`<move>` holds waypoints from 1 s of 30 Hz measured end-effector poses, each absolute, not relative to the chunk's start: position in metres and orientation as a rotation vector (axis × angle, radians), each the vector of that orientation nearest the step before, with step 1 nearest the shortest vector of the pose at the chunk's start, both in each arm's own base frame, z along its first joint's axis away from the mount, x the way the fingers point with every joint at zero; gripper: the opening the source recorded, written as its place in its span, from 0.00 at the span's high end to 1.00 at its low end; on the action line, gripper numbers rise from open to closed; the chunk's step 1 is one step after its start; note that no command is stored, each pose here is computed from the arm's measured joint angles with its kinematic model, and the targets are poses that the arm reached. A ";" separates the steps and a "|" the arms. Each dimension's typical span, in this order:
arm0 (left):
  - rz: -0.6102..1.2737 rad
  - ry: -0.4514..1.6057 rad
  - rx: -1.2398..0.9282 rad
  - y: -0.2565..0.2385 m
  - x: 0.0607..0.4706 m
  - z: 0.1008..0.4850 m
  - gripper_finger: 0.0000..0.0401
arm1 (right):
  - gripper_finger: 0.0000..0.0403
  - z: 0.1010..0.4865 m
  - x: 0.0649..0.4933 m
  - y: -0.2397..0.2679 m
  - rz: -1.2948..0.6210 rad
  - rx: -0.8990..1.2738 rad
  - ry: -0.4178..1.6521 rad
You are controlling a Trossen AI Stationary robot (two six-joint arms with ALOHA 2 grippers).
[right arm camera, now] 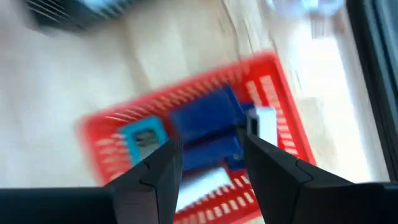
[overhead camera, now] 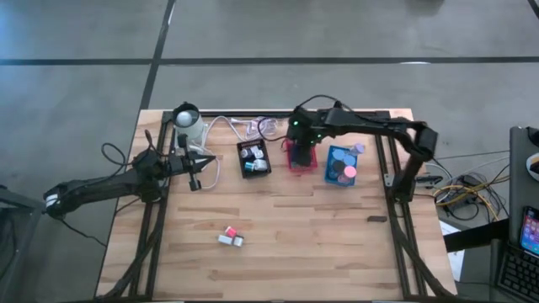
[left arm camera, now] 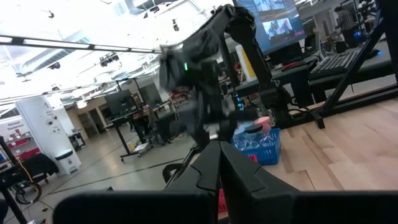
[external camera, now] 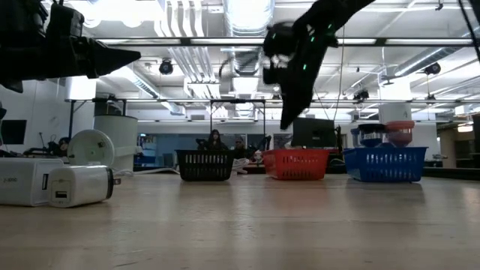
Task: Pick & Place Office items
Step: Put the white black charger adapter into the black bin
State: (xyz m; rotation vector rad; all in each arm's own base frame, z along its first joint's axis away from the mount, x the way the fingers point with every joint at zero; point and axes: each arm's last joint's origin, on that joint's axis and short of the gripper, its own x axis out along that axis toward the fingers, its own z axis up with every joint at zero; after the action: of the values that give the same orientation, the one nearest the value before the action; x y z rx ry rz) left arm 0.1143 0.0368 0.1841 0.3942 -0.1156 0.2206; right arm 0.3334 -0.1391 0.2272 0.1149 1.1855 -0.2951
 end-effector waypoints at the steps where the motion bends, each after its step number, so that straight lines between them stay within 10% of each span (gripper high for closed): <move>1: 0.221 -0.116 0.394 0.037 0.114 0.184 0.97 | 0.60 0.237 0.331 -0.137 -0.260 0.122 1.148; 15: 0.344 -0.056 0.274 0.041 0.114 0.179 0.97 | 0.84 0.352 0.207 -0.072 -0.102 -0.022 0.298; 30: 0.338 -0.027 0.270 0.041 0.114 0.176 0.97 | 0.98 0.294 0.086 -0.022 -0.022 -0.071 -0.103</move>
State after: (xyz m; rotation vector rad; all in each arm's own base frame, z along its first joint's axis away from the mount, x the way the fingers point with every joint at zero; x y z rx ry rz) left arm 0.1141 0.0408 0.1759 0.2700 -0.0270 0.3383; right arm 0.0857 -0.0224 0.2937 -0.0711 -0.1033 -0.0220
